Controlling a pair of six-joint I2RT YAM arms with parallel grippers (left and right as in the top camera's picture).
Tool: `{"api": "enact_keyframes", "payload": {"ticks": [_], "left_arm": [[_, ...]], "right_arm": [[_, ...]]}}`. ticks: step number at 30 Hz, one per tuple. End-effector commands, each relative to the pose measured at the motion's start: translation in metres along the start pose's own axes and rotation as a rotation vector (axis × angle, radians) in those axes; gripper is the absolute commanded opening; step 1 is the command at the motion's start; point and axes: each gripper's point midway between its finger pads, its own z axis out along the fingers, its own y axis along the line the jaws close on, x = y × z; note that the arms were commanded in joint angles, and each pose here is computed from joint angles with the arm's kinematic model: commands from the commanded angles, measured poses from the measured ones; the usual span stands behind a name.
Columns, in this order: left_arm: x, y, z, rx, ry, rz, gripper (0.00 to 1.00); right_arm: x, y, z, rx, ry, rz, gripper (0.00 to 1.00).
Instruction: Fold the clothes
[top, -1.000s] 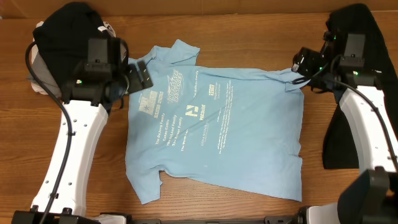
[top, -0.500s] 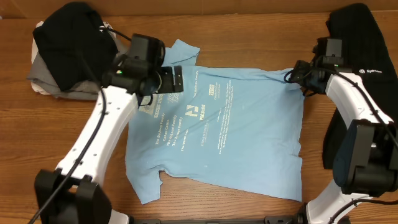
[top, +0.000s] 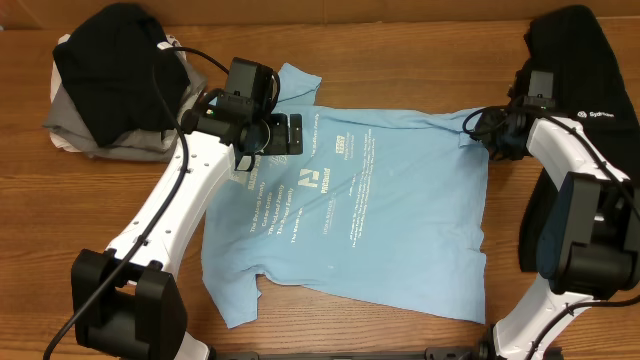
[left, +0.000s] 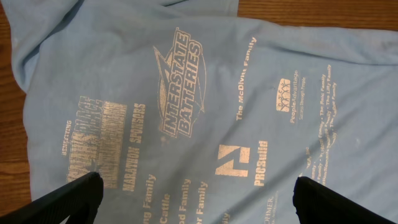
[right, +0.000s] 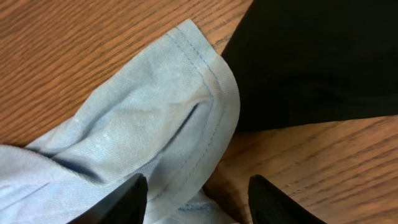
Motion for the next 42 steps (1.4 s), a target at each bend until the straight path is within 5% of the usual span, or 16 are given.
{"api": "enact_keyframes", "payload": {"ticks": [1, 13, 18, 33, 34, 35, 36, 42], "left_arm": [[0.004, 0.002, 0.004, -0.020, 0.018, 0.024, 1.00], [0.010, 0.008, 0.004, -0.053, 0.044, 0.024, 1.00], [0.010, 0.009, 0.004, -0.057, 0.042, 0.024, 1.00], [-0.005, 0.004, 0.004, -0.037, -0.020, 0.025, 1.00], [-0.006, 0.004, 0.004, -0.037, -0.023, 0.025, 1.00], [-0.007, 0.003, 0.004, -0.036, -0.027, 0.025, 1.00], [-0.008, 0.003, 0.004, -0.036, -0.030, 0.024, 1.00], [-0.017, 0.016, 0.001, -0.105, -0.067, 0.019, 1.00]], "right_arm": [[0.003, 0.007, 0.011, -0.020, 0.023, 0.039, 0.53], [-0.021, 0.017, 0.011, -0.063, -0.078, 0.030, 0.30], [-0.041, 0.030, 0.004, -0.114, -0.146, 0.022, 0.04], [-0.149, 0.066, -0.053, -0.204, -0.481, 0.003, 0.04], [-0.151, 0.064, -0.049, -0.191, -0.492, 0.007, 0.33], [-0.153, 0.062, -0.046, -0.180, -0.504, 0.011, 0.75], [-0.154, 0.060, -0.044, -0.170, -0.509, 0.014, 0.98], [-0.156, 0.055, -0.063, -0.157, -0.518, 0.023, 1.00]]}}
